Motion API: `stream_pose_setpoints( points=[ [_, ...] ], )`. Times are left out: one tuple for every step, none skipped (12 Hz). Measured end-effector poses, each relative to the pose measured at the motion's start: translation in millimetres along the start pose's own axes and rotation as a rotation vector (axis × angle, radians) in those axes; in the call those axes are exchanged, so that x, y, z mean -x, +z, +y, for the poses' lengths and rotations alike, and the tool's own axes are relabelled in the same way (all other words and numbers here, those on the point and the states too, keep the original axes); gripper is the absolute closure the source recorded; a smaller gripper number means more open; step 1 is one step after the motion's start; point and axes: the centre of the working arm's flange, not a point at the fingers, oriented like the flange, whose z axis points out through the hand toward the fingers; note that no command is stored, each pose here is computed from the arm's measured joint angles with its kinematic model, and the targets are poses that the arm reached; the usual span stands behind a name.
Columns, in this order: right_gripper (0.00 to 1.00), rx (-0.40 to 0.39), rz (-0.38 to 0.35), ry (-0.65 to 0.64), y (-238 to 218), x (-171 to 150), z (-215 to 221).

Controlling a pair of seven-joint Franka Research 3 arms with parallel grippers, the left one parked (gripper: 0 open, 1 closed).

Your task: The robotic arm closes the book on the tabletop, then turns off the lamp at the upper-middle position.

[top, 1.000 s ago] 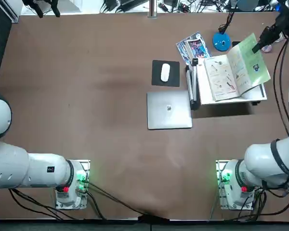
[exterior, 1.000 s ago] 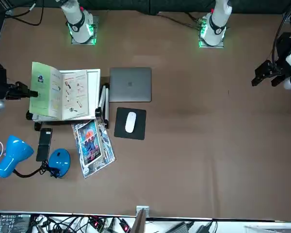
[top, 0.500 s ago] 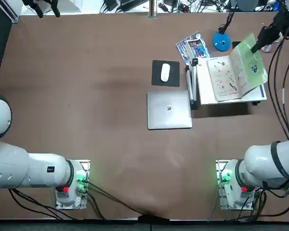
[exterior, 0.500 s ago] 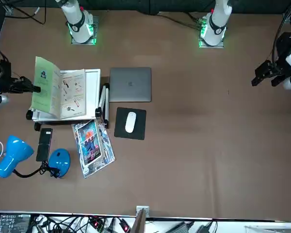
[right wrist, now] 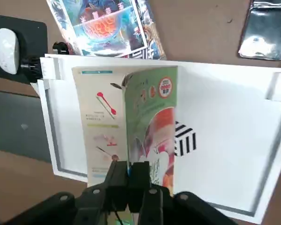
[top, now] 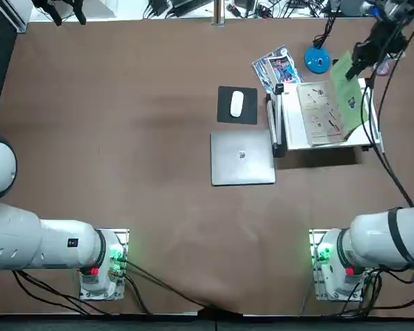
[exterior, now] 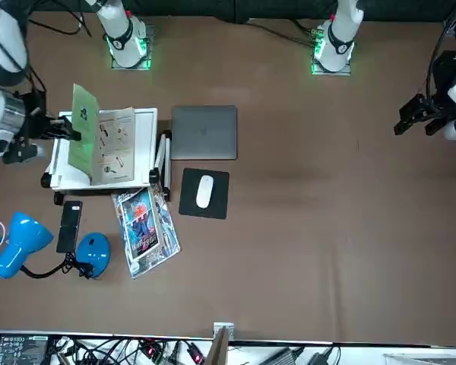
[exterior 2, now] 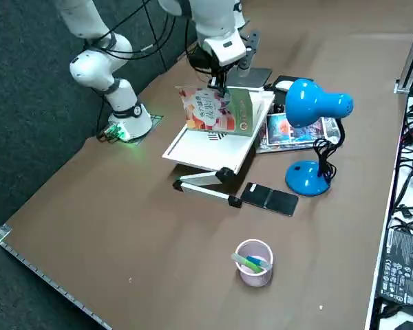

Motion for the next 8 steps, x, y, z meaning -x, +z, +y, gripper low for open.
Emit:
stream_pose_setpoints(
  points=[
    [0.97,0.016,-0.002,0.012,6.2,-2.5,-10.8],
    [0.97,0.026,-0.005,0.021,14.0,-4.7,-19.3],
    [0.97,0.035,-0.006,0.023,27.8,-7.8,-31.2],
    [0.97,0.040,-0.007,0.025,32.3,-8.9,-35.3],
    [0.97,0.048,-0.008,0.027,36.1,-10.6,-39.6],
    [0.97,0.066,-0.013,0.034,40.8,-12.9,-45.6],
    [0.97,0.094,-0.021,0.040,46.8,-15.9,-53.7],
    [0.97,0.126,-0.029,0.045,53.7,-19.3,-64.2]
  ],
)
